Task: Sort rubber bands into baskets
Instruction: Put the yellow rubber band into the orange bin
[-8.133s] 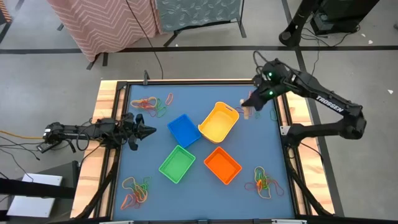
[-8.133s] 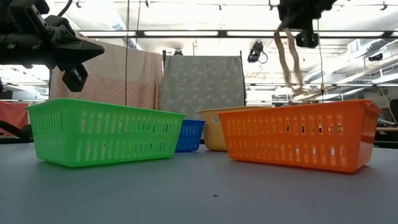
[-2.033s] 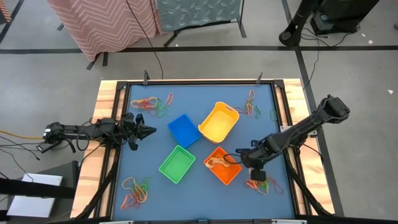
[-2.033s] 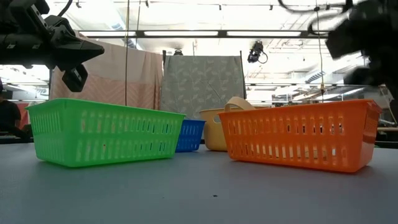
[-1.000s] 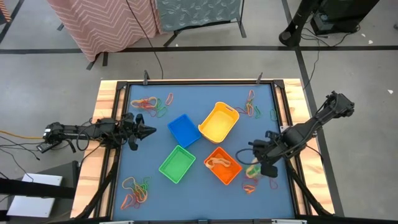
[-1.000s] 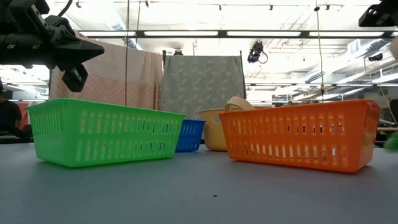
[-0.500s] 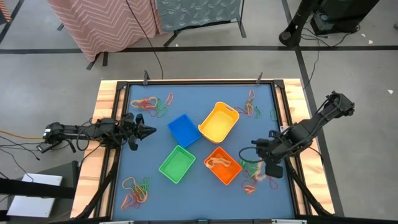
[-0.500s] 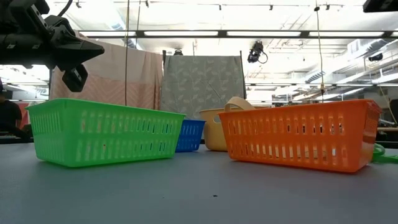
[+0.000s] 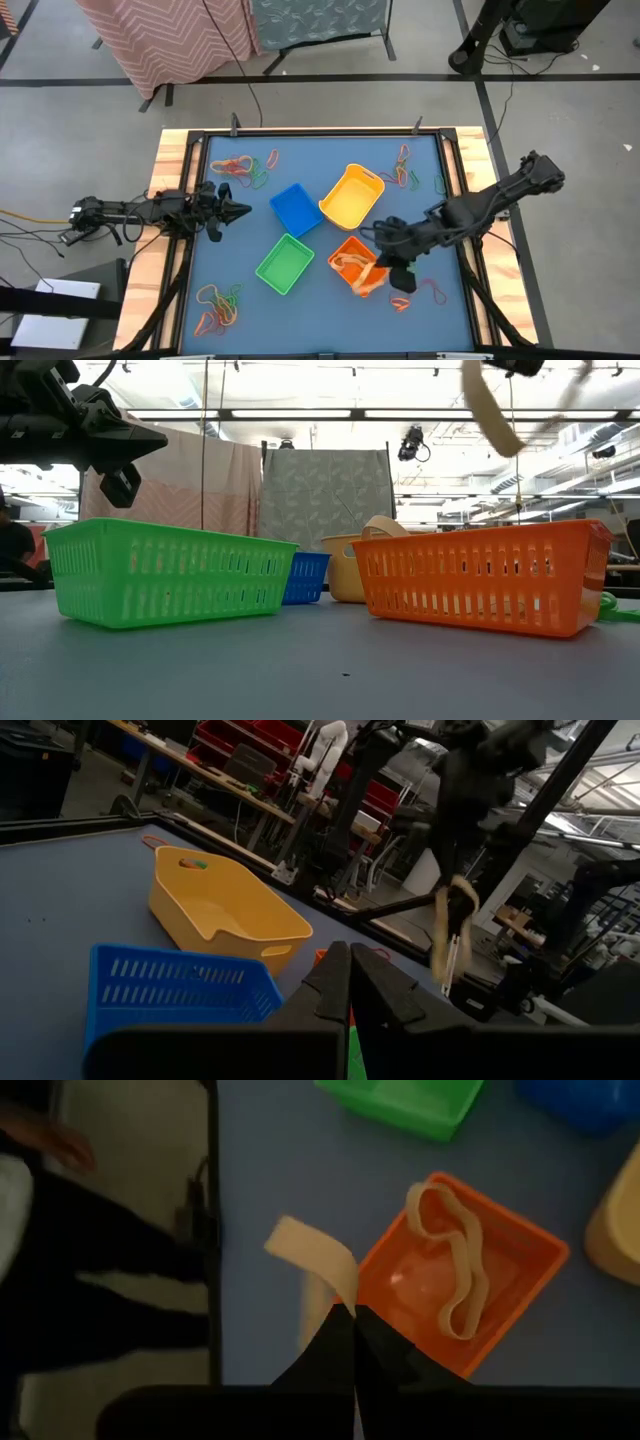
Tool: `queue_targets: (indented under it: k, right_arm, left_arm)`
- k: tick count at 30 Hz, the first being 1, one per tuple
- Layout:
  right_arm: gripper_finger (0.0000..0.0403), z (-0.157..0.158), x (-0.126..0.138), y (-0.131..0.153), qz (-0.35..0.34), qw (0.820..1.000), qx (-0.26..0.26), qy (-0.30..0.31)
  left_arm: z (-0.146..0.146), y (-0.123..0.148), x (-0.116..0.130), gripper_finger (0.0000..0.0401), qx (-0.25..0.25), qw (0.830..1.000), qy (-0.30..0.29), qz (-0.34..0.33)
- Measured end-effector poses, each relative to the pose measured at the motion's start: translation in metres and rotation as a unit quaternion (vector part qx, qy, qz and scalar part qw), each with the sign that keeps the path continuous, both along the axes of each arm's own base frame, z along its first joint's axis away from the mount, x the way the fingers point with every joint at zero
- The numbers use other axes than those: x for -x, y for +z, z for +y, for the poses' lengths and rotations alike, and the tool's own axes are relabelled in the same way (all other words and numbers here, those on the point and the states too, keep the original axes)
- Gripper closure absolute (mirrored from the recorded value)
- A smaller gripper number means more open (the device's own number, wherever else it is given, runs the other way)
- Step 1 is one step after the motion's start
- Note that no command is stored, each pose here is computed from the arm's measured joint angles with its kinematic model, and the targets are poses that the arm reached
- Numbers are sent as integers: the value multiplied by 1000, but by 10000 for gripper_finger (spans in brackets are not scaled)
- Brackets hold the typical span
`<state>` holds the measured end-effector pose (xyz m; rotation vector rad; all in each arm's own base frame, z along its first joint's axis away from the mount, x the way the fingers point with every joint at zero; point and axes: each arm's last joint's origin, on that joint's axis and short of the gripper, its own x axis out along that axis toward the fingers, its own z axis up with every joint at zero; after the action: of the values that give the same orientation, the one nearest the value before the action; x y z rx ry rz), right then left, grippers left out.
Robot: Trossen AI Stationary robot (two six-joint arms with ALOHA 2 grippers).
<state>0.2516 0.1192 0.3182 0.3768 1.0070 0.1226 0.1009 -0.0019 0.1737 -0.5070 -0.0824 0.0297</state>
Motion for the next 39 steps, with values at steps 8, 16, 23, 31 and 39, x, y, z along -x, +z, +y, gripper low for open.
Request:
queue_targets:
  k: [8, 16, 23, 31, 39]
  right_arm:
    - [400, 3, -26, -34, 50, 998, 48, 3]
    - [400, -6, -27, -25, 25, 999, 24, -8]
    - [400, -15, -23, -14, 4, 999, 32, -28]
    - [400, -20, -29, -32, 55, 996, 70, -21]
    - [350, -16, -38, -53, 105, 992, 67, -14]
  left_arm:
    - [0, 0, 0, 385, 0, 1000, 0, 0]
    - [0, 0, 0, 385, 0, 1000, 0, 0]
    - [0, 0, 0, 385, 0, 1000, 0, 0]
    - [0, 0, 0, 385, 0, 1000, 0, 0]
    - [0, 0, 0, 385, 0, 1000, 0, 0]
